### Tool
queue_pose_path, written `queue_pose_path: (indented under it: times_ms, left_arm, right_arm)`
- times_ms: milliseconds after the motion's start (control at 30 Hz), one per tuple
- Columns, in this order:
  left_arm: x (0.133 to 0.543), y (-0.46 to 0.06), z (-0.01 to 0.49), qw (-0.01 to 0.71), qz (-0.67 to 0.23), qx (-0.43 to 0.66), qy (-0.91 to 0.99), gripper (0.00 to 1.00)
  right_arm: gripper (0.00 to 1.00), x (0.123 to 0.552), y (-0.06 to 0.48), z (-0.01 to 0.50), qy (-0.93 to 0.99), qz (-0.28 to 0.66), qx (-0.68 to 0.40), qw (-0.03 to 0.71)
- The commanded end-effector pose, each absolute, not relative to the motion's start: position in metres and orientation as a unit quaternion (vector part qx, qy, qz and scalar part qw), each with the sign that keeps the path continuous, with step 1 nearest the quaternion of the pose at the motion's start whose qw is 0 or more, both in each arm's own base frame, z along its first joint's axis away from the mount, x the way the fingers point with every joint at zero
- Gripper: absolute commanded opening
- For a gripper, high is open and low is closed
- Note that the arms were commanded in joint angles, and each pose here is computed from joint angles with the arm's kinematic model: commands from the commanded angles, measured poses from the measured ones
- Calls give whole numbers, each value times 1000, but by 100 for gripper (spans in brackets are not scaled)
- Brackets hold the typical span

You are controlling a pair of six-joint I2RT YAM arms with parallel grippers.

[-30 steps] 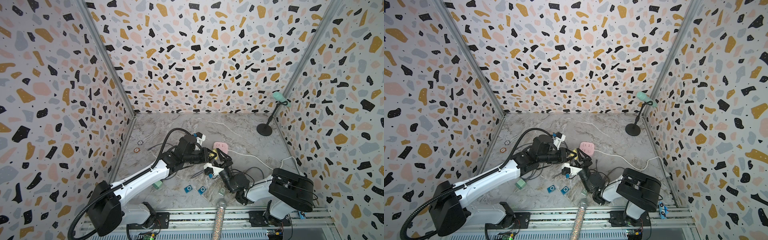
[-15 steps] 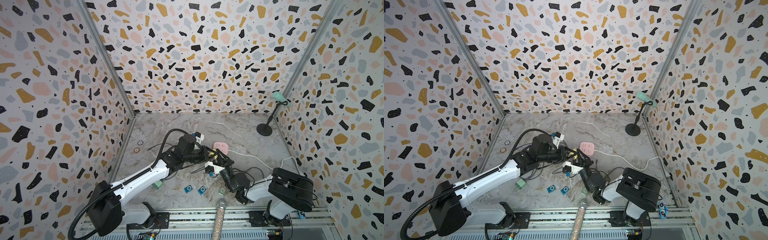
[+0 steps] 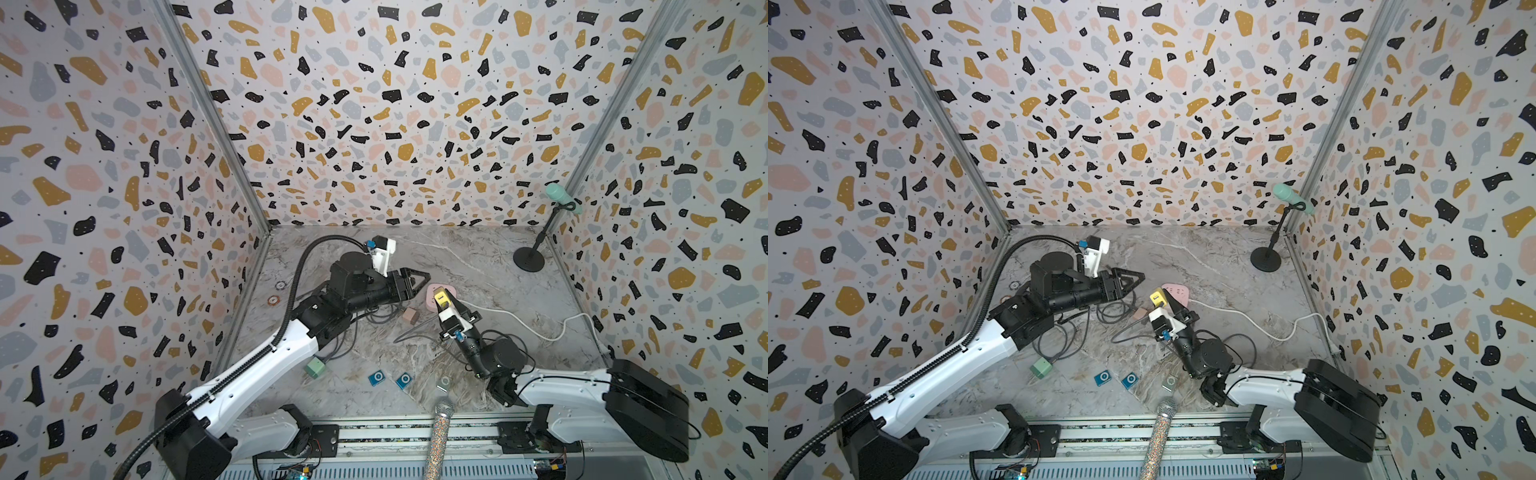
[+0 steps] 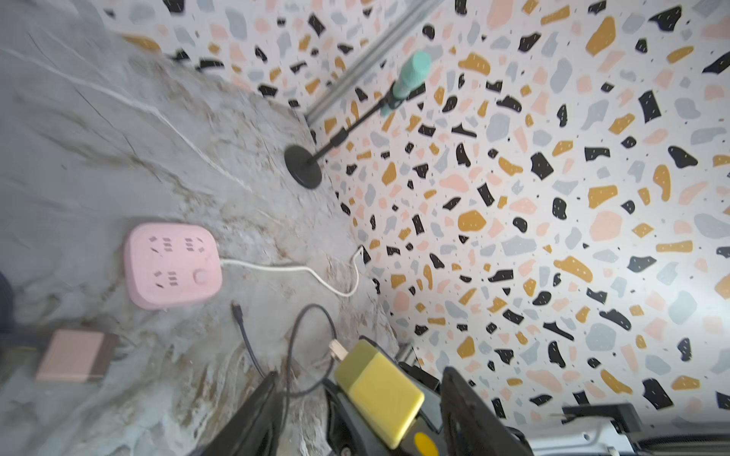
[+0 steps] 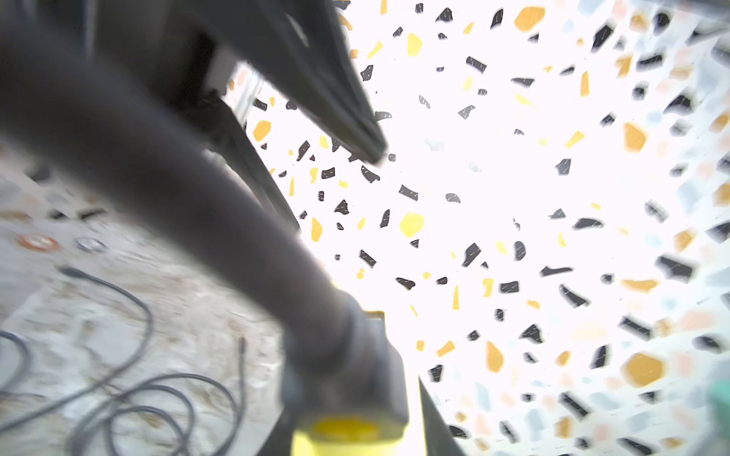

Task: Charge mp3
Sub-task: Pick up the plug from the center of the board, then insert the plug into the socket.

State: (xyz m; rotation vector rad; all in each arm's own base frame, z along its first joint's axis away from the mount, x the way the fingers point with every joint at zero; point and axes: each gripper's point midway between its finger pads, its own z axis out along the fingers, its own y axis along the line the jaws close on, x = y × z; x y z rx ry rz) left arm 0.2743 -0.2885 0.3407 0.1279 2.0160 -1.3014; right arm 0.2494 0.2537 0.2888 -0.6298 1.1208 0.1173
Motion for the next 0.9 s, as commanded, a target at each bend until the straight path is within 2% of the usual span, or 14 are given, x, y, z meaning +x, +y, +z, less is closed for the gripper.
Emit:
queue_pose_path:
  times_ms: [0,133,533,867]
  left_arm:
    - [288,-268,359,426,-466,48,774,64]
    - [296,-268,347,430,-449,52,781,64]
    - [318,-280,277,394,-401,56,825,60]
    - [334,-284,230,372,-355,60,856,58]
  right_arm:
    - [8,247,267,276,580,203,-300,730]
    - [8,252,254,276,603,260,-288,697]
    - [9,296,222,257,667,278,-205,660]
    - [8,344,208,212,758,235,-127,595]
